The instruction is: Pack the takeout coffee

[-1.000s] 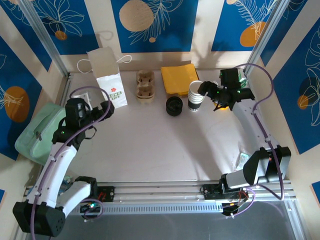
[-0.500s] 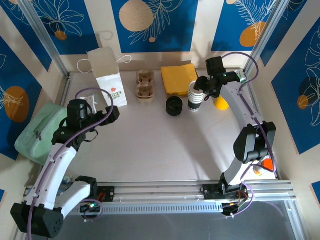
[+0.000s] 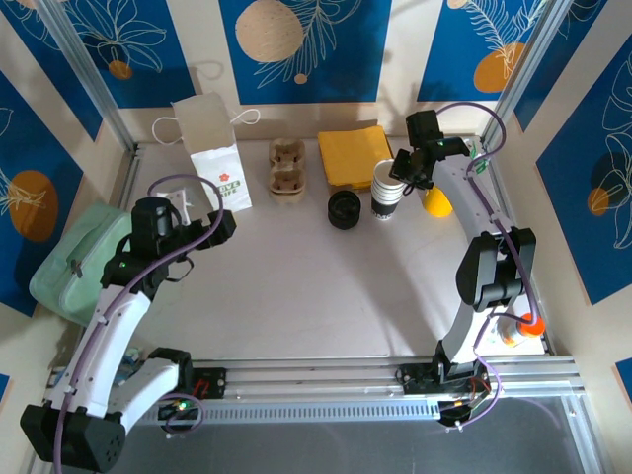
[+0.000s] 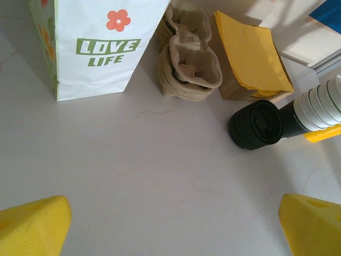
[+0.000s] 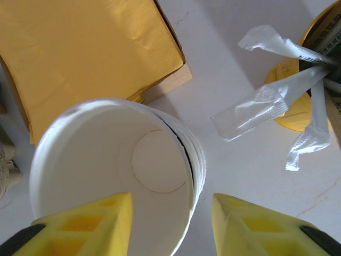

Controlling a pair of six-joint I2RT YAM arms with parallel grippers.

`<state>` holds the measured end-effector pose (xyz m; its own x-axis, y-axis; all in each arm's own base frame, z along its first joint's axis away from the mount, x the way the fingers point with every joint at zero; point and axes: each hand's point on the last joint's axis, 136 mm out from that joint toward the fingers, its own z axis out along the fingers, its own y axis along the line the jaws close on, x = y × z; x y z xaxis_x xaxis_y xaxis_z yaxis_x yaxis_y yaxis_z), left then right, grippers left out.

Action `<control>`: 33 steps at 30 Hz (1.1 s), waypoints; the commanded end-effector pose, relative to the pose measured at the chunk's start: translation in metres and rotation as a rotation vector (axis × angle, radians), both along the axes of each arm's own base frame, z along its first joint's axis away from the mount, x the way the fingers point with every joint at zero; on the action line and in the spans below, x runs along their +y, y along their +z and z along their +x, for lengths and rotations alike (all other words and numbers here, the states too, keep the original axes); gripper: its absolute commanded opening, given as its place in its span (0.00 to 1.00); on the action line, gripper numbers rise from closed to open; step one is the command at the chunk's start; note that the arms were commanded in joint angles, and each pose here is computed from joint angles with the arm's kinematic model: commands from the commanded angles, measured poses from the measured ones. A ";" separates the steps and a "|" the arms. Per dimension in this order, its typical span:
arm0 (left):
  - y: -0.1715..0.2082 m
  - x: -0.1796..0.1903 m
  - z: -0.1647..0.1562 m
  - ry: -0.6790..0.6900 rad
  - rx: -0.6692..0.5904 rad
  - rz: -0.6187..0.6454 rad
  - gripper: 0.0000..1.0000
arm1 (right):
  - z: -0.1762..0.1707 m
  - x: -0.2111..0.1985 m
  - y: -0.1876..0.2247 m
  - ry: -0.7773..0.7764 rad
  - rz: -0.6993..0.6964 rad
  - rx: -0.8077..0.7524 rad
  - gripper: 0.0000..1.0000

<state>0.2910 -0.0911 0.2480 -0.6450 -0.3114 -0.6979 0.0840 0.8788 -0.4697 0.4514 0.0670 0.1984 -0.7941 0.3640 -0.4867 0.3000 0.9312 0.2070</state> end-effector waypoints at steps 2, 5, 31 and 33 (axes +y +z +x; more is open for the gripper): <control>0.004 -0.002 -0.003 -0.009 -0.013 -0.005 0.99 | 0.005 0.000 -0.001 0.001 0.002 0.003 0.38; 0.000 -0.001 -0.003 0.000 -0.004 -0.001 0.99 | 0.005 -0.002 -0.003 -0.015 0.004 0.008 0.33; -0.002 0.002 -0.005 0.016 0.008 0.000 0.99 | -0.005 -0.001 0.038 0.015 0.041 -0.060 0.09; -0.001 0.002 -0.006 0.017 0.006 -0.001 0.99 | -0.009 0.000 0.050 0.024 0.054 -0.078 0.08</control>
